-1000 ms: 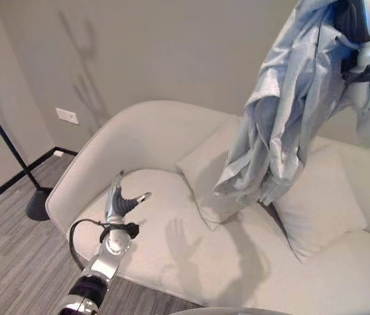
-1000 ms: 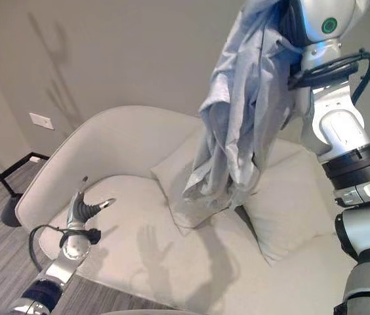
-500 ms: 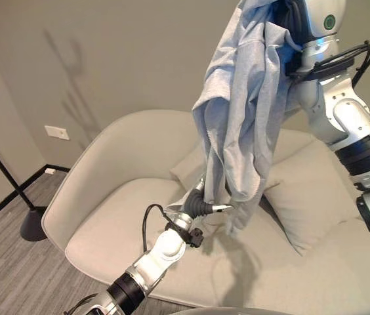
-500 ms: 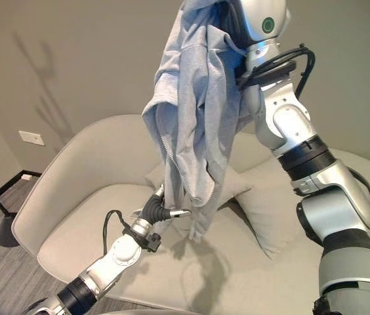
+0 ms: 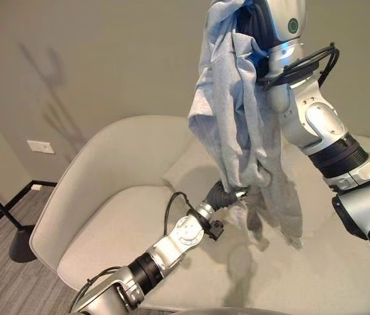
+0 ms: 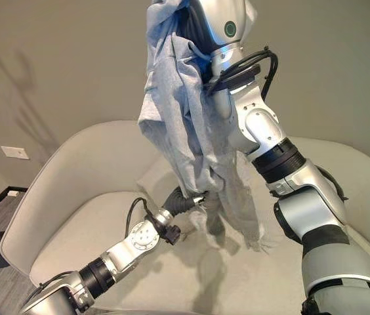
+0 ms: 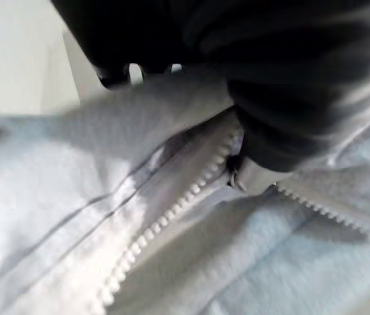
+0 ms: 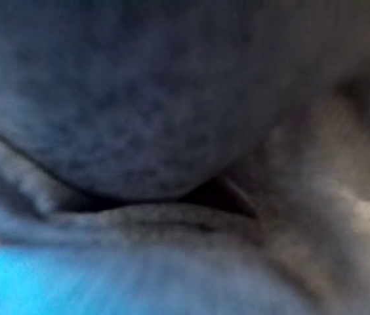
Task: Hang the clothes on the sofa on the clothes rack.
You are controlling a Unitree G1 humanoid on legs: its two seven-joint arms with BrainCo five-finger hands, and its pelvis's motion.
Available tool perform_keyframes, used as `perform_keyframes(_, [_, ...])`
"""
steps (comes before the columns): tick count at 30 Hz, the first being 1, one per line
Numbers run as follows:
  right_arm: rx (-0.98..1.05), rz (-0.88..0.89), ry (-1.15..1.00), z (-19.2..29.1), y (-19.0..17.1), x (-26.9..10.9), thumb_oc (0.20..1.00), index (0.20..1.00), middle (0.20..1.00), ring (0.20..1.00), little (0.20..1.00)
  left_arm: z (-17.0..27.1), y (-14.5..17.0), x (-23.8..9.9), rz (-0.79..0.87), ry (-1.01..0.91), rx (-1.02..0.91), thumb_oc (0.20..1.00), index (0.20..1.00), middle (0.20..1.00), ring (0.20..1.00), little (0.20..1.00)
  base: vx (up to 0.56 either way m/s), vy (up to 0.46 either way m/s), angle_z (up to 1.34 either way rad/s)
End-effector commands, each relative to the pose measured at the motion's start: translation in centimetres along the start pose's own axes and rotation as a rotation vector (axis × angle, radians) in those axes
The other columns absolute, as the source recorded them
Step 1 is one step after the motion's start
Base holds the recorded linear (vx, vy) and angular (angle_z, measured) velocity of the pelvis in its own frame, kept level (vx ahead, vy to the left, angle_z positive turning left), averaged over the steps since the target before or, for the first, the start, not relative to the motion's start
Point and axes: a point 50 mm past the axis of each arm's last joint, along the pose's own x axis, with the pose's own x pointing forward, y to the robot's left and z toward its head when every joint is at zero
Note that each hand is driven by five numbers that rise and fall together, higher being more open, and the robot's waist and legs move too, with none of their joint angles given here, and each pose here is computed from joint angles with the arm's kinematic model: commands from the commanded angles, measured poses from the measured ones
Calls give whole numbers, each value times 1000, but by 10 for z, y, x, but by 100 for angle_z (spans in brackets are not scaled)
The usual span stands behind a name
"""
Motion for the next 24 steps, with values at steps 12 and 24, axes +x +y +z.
perform_keyframes(12, [-164, -112, 38, -53, -56, -23, 200, 200, 200, 200, 200, -43, 80, -70, 435, 197, 222, 200, 200, 200, 200, 200, -90, 50, -12])
perform_keyframes(24, [197, 463, 561, -47, -2, -249, 200, 200, 200, 200, 200, -85, 69, -169, 612, 444, -265, 200, 200, 200, 200, 200, -140, -31, -43])
